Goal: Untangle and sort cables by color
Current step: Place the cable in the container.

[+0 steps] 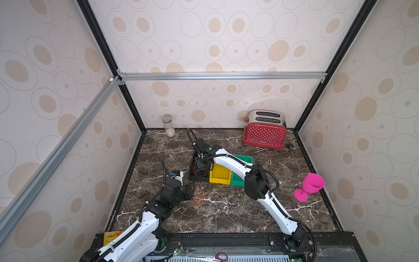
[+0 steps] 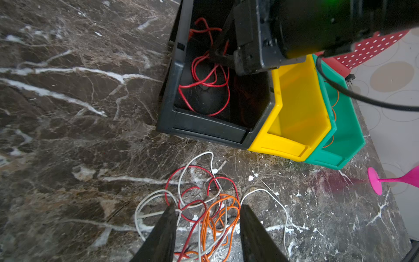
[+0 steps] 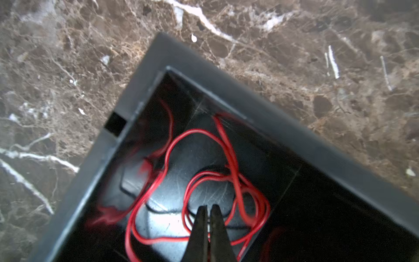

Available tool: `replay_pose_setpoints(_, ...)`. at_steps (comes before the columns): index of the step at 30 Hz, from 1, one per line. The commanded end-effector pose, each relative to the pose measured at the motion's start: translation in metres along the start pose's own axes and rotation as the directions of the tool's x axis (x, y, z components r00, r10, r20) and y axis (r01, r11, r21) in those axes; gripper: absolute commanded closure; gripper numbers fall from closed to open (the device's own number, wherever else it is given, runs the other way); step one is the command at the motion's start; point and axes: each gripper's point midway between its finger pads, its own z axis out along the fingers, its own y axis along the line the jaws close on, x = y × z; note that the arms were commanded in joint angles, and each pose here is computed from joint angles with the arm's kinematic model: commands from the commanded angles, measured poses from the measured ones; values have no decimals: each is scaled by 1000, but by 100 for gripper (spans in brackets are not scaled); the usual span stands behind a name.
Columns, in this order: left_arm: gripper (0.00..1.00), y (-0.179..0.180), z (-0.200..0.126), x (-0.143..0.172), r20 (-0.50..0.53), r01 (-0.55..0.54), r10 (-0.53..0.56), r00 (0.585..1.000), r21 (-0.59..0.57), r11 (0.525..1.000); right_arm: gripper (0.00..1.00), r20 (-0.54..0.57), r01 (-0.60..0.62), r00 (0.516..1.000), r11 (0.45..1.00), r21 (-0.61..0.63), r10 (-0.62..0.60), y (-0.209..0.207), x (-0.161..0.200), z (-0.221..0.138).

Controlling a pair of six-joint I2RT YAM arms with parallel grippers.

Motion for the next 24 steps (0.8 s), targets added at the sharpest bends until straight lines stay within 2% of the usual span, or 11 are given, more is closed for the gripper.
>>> replay_pose_setpoints(1, 54, -3, -2, -7, 25, 5, -5, 1000, 16, 1000, 97, -22, 11, 1000, 1000, 2, -11, 2, 6, -3)
replay_pose_setpoints(8, 54, -5, -3, -7, 24, 4, -5, 1000, 26, 1000, 86, 25, 14, 1000, 998, -66, -12, 10, -5, -46)
replay_pose_setpoints(13, 53, -7, -5, -9, 27, 4, -5, 1000, 31, 1000, 70, 49, 24, 999, 998, -63, -21, 6, -6, -68)
replay_pose_setpoints(24, 49, -6, -4, -7, 19, 2, -3, 1000, 30, 1000, 56, 123, 40, 992, 998, -48, -34, -4, -13, -115)
